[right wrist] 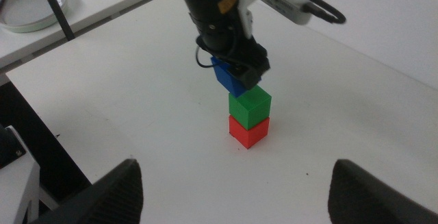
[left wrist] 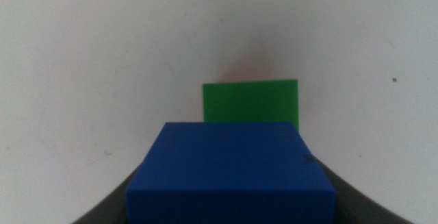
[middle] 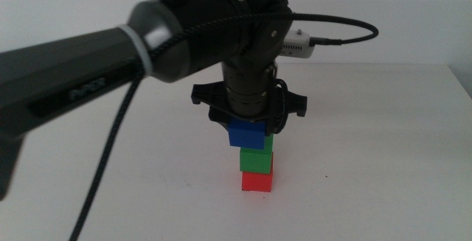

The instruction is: Stack red cubes first, then green, then blue cubes in a specific spot.

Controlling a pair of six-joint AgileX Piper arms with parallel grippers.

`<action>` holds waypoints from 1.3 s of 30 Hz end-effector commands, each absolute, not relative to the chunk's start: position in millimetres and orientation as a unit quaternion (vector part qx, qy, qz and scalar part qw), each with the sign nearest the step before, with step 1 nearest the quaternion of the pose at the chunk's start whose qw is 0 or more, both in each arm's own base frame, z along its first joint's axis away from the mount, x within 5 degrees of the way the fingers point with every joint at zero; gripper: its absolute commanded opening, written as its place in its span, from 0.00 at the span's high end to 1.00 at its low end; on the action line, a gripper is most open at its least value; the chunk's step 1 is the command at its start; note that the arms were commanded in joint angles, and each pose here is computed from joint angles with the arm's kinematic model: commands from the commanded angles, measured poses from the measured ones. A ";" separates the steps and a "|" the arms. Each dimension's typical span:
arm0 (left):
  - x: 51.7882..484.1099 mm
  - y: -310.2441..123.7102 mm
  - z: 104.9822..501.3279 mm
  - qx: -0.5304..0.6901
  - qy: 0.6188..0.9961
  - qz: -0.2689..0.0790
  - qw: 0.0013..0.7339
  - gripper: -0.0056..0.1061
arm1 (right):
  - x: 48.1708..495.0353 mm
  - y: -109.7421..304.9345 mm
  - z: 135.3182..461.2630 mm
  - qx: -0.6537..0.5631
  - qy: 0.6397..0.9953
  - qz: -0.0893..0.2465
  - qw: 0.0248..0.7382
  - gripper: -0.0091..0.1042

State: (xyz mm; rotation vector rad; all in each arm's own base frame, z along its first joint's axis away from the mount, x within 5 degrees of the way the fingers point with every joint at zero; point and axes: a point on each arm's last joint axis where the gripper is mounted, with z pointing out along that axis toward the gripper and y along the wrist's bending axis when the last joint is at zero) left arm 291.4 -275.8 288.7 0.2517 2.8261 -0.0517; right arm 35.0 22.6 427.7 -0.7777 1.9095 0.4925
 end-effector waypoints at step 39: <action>317.8 -290.4 259.5 0.078 0.989 -0.044 0.122 0.97 | 35.1 22.4 426.9 -0.321 0.784 0.202 0.491 0.13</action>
